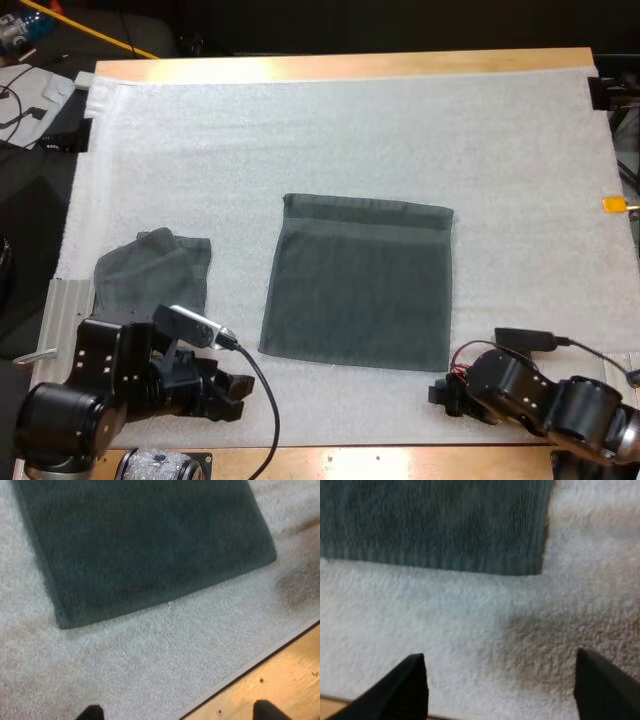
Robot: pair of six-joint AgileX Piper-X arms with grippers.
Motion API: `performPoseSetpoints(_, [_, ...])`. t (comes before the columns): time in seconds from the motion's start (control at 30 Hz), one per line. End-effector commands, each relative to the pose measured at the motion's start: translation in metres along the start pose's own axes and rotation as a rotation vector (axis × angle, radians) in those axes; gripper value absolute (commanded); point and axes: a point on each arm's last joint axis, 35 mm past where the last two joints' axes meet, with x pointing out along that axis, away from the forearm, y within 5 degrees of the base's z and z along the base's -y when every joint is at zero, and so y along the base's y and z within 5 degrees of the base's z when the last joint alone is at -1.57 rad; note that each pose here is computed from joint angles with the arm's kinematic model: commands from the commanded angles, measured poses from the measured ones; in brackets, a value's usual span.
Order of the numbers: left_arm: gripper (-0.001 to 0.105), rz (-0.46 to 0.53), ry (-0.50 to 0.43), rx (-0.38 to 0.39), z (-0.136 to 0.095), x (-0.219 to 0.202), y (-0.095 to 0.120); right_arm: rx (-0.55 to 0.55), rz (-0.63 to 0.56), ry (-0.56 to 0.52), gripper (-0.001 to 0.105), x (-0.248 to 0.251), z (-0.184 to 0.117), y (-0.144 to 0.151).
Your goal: Pick towel from pile, fold and stack
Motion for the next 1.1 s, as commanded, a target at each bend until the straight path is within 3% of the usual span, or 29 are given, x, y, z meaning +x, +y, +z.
performPoseSetpoints(0.0, [0.058,-0.003,0.010,-0.006,-0.002,0.003,0.001,0.087,0.074,-0.034,0.060,0.020,-0.003,-0.004])
performPoseSetpoints(0.17, [0.058,-0.018,0.016,-0.012,-0.002,0.005,0.002,0.218,0.119,-0.033,0.057,0.042,-0.006,-0.019])
performPoseSetpoints(0.23, [0.058,-0.002,0.020,-0.012,-0.002,0.004,0.002,0.178,0.080,-0.032,0.058,0.035,-0.008,-0.016])
performPoseSetpoints(0.53, [0.058,-0.004,0.023,-0.012,-0.002,0.006,0.003,0.361,0.138,-0.057,0.057,0.054,0.010,-0.038])
performPoseSetpoints(1.07, [0.058,-0.009,0.023,-0.017,-0.002,0.005,0.003,0.443,0.150,0.049,0.052,0.097,0.018,-0.041])
